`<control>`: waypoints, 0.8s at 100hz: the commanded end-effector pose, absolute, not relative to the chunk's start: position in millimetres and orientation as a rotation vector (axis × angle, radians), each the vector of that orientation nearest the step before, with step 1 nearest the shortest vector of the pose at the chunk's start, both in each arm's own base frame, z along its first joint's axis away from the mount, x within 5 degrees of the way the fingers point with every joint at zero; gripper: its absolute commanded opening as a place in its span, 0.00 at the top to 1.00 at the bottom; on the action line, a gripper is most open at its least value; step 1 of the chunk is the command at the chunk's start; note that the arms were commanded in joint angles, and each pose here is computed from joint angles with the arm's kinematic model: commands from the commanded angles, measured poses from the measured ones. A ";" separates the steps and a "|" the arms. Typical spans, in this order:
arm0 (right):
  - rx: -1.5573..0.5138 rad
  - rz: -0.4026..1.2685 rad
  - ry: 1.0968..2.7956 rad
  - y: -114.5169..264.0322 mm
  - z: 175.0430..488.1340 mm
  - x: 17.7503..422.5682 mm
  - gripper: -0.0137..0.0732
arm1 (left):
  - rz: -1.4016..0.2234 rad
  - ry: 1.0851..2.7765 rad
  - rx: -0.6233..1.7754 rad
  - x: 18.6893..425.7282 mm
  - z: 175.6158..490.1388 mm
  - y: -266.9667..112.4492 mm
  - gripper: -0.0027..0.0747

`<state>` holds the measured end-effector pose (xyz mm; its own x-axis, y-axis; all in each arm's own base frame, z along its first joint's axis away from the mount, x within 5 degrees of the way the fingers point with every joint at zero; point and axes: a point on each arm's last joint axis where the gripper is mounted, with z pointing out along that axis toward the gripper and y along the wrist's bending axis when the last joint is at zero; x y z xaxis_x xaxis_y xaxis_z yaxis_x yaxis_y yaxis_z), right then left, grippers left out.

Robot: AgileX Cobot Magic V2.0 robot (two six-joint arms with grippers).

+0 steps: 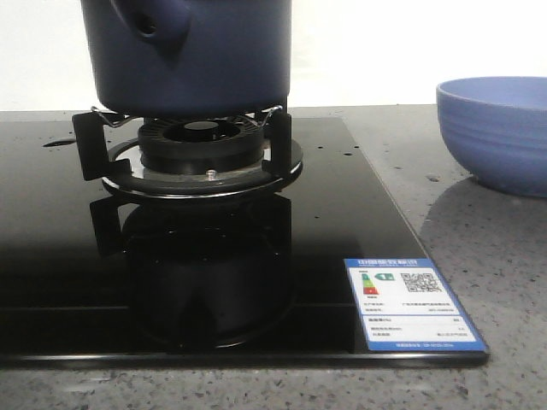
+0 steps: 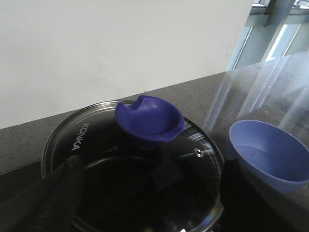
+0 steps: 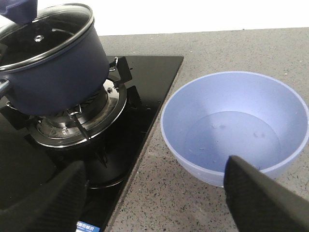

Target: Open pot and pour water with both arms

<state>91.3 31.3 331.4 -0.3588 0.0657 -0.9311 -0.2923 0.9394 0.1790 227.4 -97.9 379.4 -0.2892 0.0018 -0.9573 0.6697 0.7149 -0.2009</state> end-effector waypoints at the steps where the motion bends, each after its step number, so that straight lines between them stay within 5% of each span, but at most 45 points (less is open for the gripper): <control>1: -0.137 0.370 1.817 29.9 347.5 94.4 0.23 | -0.783 1.696 0.548 233.8 395.8 -105.4 0.25; 80: -0.144 0.376 1.832 30.5 346.3 93.8 0.23 | -0.643 1.668 0.709 279.9 379.9 -136.7 0.25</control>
<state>91.2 31.4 331.3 -0.3604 0.0655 -0.9305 -0.2930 0.9391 0.1796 282.2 -134.3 359.8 -0.2027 0.1772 -0.9631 0.7427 0.6688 -0.0333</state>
